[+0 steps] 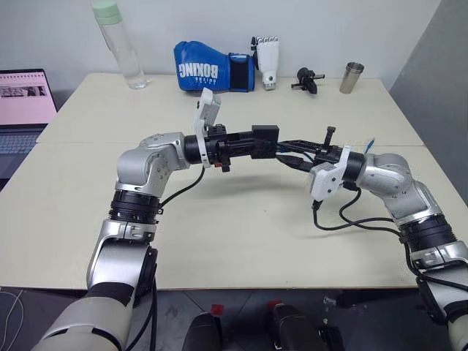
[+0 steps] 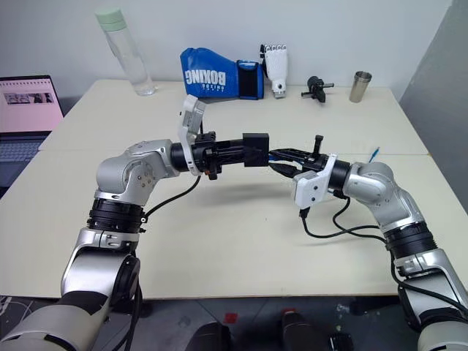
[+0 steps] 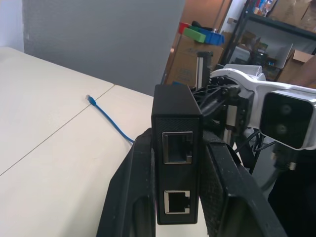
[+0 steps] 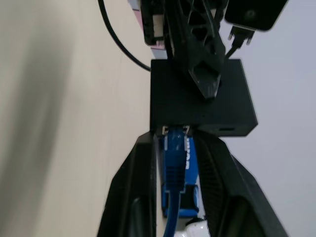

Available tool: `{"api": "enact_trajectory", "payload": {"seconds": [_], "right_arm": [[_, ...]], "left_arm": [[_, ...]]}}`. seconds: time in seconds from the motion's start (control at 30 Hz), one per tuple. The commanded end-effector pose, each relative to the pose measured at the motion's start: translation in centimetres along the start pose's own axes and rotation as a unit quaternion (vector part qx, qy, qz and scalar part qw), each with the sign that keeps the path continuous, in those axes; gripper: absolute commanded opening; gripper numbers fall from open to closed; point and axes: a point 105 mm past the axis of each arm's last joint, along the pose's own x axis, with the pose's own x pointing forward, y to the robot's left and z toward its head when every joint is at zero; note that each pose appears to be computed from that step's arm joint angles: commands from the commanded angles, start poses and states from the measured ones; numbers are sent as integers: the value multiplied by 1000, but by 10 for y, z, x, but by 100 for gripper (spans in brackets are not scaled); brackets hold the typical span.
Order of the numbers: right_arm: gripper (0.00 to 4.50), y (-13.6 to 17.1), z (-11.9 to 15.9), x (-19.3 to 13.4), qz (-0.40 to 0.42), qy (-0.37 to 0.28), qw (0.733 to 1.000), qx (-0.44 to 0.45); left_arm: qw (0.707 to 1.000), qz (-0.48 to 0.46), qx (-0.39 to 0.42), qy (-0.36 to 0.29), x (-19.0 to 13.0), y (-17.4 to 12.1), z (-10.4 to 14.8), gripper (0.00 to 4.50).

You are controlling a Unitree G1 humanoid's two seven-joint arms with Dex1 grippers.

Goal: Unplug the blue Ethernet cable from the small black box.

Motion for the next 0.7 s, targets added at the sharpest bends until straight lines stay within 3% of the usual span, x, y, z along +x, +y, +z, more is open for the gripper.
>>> {"api": "enact_trajectory", "payload": {"seconds": [0.03, 0.2, 0.37, 0.5, 0.63, 0.7], "right_arm": [[217, -13, 10, -12, 21, -16, 998, 56], [335, -26, 8, -30, 49, -1, 974, 219], [447, -46, 11, -35, 71, -9, 892, 447], [447, -57, 15, -29, 69, -30, 835, 546], [447, -48, 21, -19, 114, -47, 778, 615], [447, -48, 20, -15, 117, -50, 768, 627]], "left_arm": [[1000, -8, 26, -7, -1, -2, 14, 77], [999, -18, 31, 2, -6, -4, 11, 77], [999, -40, 34, -1, -9, -9, 16, 77], [998, -54, 35, -6, -9, -13, 21, 77], [997, -62, 40, -7, -7, -13, 24, 77], [997, -63, 40, -6, -7, -13, 24, 77]]}}
